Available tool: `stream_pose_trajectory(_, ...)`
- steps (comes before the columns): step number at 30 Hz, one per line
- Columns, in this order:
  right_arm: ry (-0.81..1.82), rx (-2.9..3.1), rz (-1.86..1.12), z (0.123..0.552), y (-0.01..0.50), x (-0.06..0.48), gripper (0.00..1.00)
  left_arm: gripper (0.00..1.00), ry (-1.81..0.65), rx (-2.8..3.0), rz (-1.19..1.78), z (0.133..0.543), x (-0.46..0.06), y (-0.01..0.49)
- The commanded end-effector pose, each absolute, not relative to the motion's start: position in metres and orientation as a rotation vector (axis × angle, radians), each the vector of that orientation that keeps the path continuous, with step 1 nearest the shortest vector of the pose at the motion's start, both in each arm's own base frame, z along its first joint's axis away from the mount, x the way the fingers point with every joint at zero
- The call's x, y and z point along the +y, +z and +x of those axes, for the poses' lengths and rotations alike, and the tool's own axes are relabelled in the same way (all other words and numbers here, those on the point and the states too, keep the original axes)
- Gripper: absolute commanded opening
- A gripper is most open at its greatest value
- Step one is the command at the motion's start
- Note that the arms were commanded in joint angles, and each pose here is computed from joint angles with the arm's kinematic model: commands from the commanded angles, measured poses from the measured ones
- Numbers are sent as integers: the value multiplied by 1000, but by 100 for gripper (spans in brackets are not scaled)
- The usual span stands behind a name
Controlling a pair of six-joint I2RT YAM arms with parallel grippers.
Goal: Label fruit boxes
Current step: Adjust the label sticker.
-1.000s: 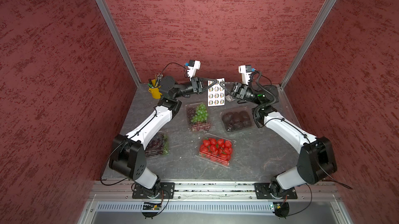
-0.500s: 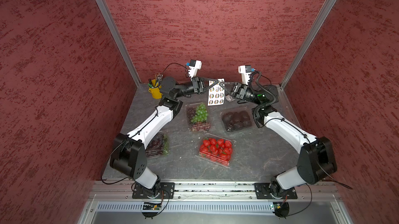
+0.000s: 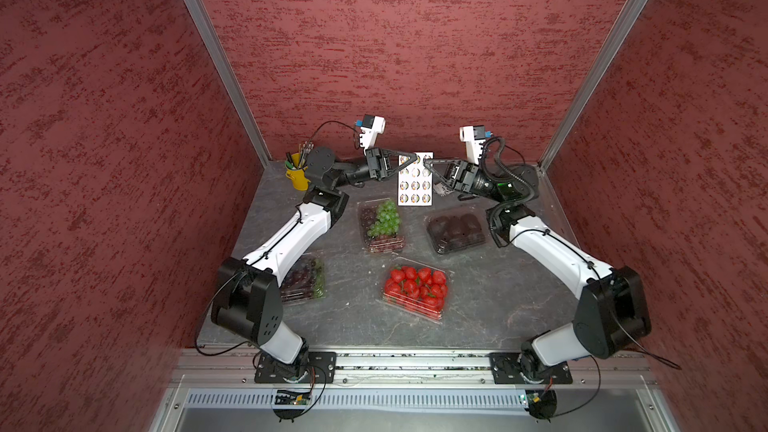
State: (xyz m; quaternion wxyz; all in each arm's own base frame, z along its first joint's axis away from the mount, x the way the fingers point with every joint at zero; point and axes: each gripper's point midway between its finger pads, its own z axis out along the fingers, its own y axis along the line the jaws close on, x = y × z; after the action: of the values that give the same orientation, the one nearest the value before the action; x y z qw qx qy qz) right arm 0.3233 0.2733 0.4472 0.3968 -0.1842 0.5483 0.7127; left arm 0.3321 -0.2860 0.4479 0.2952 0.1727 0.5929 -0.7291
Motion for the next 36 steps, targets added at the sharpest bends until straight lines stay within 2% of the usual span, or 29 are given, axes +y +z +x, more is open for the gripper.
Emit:
stream_pose_trajectory(1, 1787, 1340, -506, 313, 465, 267, 23, 0, -1936, 1571, 496, 327, -285, 449)
stream_pose_trajectory(8, 1781, 1339, -496, 318, 466, 266, 20, 0, -1945, 1574, 535, 319, -288, 450)
stream_pose_trajectory(12, 1781, 1340, -488, 319, 466, 265, 10, 0, -1946, 1576, 548, 316, -289, 450)
stream_pose_trajectory(14, 1782, 1341, -488, 319, 466, 266, 1, 0, -1947, 1576, 551, 315, -289, 450)
stream_pose_trajectory(15, 1784, 1341, -489, 319, 466, 266, 0, 0, -1947, 1575, 554, 315, -290, 450)
stream_pose_trajectory(26, 1808, 1327, -520, 311, 466, 266, 0, 0, -1984, 1563, 632, 307, -311, 455)
stream_pose_trajectory(36, 1797, 1313, -535, 305, 470, 263, 0, 0, -1965, 1578, 593, 316, -302, 450)
